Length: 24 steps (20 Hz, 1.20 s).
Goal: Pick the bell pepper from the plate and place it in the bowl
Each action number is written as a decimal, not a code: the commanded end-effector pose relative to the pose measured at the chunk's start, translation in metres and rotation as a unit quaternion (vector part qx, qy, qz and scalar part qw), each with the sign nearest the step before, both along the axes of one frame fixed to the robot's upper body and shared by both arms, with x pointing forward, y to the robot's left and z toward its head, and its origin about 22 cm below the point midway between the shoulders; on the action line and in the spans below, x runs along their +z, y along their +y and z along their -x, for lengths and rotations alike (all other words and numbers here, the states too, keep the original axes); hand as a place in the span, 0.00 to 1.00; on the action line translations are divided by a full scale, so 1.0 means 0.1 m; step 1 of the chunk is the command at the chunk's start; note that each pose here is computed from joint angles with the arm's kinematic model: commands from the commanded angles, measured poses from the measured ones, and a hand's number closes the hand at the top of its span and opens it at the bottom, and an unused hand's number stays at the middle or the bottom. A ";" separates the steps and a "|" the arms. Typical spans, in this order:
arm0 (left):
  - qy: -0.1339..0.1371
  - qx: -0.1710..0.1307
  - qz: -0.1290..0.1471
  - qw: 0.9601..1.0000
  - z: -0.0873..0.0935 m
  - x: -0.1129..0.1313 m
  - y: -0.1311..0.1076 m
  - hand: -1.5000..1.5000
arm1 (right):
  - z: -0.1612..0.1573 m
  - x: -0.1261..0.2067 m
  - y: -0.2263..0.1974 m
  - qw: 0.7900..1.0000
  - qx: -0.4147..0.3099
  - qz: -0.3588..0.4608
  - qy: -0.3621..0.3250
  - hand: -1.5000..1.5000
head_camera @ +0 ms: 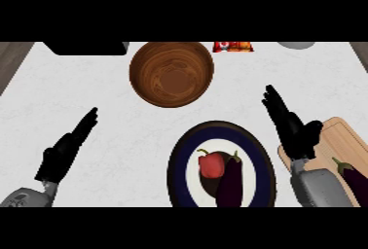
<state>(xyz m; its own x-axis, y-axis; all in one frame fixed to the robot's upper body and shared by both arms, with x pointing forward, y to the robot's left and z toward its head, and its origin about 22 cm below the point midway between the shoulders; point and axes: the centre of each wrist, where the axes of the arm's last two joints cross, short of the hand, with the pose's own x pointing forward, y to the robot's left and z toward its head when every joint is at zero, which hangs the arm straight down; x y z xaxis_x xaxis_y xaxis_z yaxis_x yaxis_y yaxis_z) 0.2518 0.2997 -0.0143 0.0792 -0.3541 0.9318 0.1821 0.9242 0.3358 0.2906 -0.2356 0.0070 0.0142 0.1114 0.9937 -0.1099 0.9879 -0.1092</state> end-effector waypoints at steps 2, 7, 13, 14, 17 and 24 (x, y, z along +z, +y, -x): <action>0.007 -0.007 0.061 0.998 -0.06 0.08 -0.30 0.50 | 0.10 0.13 0.24 0.998 -0.022 0.033 -0.038 1.00; 0.001 0.008 0.162 0.987 -0.06 0.07 -0.54 0.50 | 0.40 -0.02 -0.52 0.943 -0.158 0.293 -0.016 1.00; 0.011 -0.017 0.223 0.975 -0.11 0.27 -0.88 0.50 | 1.06 0.12 0.86 0.962 -0.169 0.137 -0.164 0.00; 0.015 -0.014 0.217 0.976 -0.11 0.26 -0.84 0.50 | 1.12 0.19 0.89 0.960 -0.136 0.166 -0.178 0.00; 0.009 -0.026 0.218 0.976 -0.01 0.26 -0.90 0.50 | 1.27 0.15 0.98 0.948 -0.122 0.260 -0.139 0.00; 0.003 -0.027 0.220 0.975 -0.13 0.43 -0.88 0.50 | 1.27 0.37 0.90 0.893 -0.159 0.420 0.006 0.00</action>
